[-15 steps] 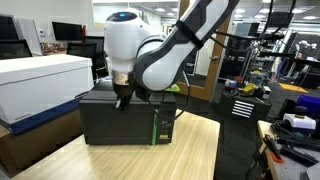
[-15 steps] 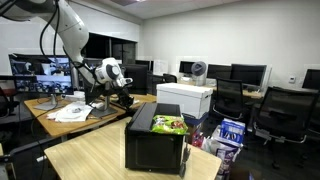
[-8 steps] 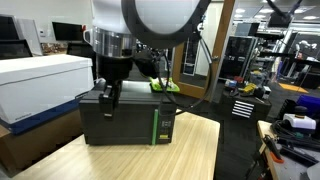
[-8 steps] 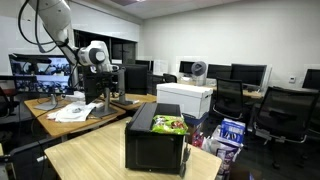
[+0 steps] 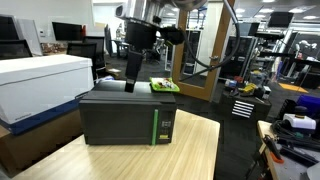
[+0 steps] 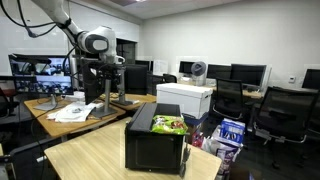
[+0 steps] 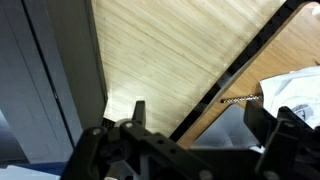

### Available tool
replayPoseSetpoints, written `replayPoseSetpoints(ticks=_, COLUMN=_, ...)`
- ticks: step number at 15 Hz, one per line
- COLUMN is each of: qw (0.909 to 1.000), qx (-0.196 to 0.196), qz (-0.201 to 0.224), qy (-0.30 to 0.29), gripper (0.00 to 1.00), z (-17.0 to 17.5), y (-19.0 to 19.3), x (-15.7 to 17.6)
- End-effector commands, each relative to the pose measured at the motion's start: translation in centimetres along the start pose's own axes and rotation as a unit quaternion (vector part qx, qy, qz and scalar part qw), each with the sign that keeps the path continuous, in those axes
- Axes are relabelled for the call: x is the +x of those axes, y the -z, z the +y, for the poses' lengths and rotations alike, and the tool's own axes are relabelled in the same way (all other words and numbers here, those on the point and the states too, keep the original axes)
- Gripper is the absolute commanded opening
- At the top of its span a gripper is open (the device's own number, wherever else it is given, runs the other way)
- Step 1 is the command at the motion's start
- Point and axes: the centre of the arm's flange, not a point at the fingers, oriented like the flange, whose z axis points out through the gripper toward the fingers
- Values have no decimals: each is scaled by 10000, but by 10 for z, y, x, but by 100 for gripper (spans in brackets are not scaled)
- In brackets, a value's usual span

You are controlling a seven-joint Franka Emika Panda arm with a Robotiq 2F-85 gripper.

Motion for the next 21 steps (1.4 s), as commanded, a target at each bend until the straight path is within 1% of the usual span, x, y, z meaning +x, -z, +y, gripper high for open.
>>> replayPoseSetpoints(ticks=1, qw=9994, qx=231, qz=73, qy=-262, gripper=100, z=25, y=32, x=-58)
replayPoseSetpoints(ticks=2, qw=9992, qx=201, qz=60, qy=-343, gripper=100, z=30, y=37, x=-68)
replayPoseSetpoints(ticks=4, qw=9981, qx=32, qz=-147, qy=-591, gripper=100, z=35, y=54, x=-97)
replayPoseSetpoints(ticks=7, qw=9958, qx=-121, qz=-406, qy=-807, gripper=100, z=34, y=67, x=-127)
replayPoseSetpoints(ticks=10, qw=9885, qx=-601, qz=-930, qy=-1028, gripper=100, z=28, y=79, x=-151)
replayPoseSetpoints(ticks=11, qw=9835, qx=-860, qz=-1188, qy=-1060, gripper=100, z=20, y=85, x=-153)
replayPoseSetpoints(ticks=13, qw=9761, qx=-1067, qz=-1497, qy=-1158, gripper=100, z=17, y=84, x=-152)
replayPoseSetpoints(ticks=14, qw=9751, qx=-1080, qz=-1544, qy=-1166, gripper=100, z=15, y=85, x=-149)
replayPoseSetpoints(ticks=15, qw=9796, qx=-941, qz=-1376, qy=-1123, gripper=100, z=26, y=77, x=-150)
replayPoseSetpoints(ticks=20, qw=9780, qx=-984, qz=-1445, qy=-1138, gripper=100, z=20, y=78, x=-148)
replayPoseSetpoints(ticks=21, qw=9795, qx=-955, qz=-1525, qy=-906, gripper=100, z=15, y=82, x=-151)
